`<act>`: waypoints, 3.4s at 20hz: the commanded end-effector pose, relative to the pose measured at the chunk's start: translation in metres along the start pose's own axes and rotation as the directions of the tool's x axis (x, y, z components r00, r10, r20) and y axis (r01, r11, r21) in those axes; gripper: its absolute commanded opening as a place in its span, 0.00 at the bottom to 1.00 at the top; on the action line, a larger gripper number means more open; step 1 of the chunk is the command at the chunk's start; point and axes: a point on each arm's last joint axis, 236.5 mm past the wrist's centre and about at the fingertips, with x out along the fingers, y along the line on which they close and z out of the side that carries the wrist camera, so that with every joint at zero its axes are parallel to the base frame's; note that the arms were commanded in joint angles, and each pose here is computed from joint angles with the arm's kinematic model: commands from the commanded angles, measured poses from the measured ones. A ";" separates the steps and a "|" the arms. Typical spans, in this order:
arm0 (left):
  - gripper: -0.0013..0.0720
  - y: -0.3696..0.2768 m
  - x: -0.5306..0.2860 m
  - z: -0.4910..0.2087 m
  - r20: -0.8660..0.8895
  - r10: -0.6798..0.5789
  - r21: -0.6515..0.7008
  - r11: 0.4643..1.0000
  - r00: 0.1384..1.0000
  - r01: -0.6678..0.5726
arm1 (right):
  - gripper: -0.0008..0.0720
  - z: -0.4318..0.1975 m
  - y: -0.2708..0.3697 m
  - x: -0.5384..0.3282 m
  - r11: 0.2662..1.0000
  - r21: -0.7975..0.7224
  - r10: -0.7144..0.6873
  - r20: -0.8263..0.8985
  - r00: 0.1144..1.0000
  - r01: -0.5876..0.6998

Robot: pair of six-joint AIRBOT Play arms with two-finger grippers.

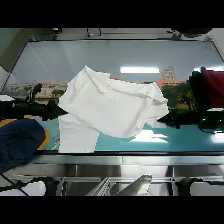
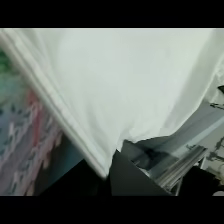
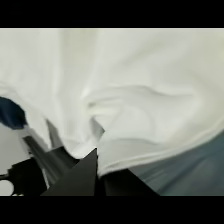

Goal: Fold the shirts.

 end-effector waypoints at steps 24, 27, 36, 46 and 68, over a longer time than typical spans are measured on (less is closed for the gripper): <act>0.05 -0.240 -0.187 0.009 0.273 -0.221 0.575 0.817 0.936 0.026 | 0.03 0.013 0.317 -0.237 0.784 -0.553 0.262 0.705 0.659 0.280; 0.05 -0.156 -0.091 0.055 0.147 -0.089 0.445 0.895 0.985 0.015 | 0.03 0.065 0.220 -0.163 0.897 -0.415 0.163 0.635 0.755 0.155; 0.03 0.009 0.044 0.179 0.037 -0.035 0.266 0.964 0.999 0.024 | 0.03 0.188 0.001 -0.050 0.999 -0.041 0.024 0.582 0.813 0.000; 0.04 0.019 0.024 0.224 0.146 -0.023 0.300 0.954 0.989 -0.022 | 0.03 0.263 0.003 -0.072 0.993 -0.116 0.066 0.560 0.826 -0.001; 0.02 0.040 0.041 0.160 -0.129 0.099 0.243 0.968 0.987 -0.066 | 0.03 0.221 -0.058 -0.067 0.984 -0.069 -0.126 0.399 0.908 0.167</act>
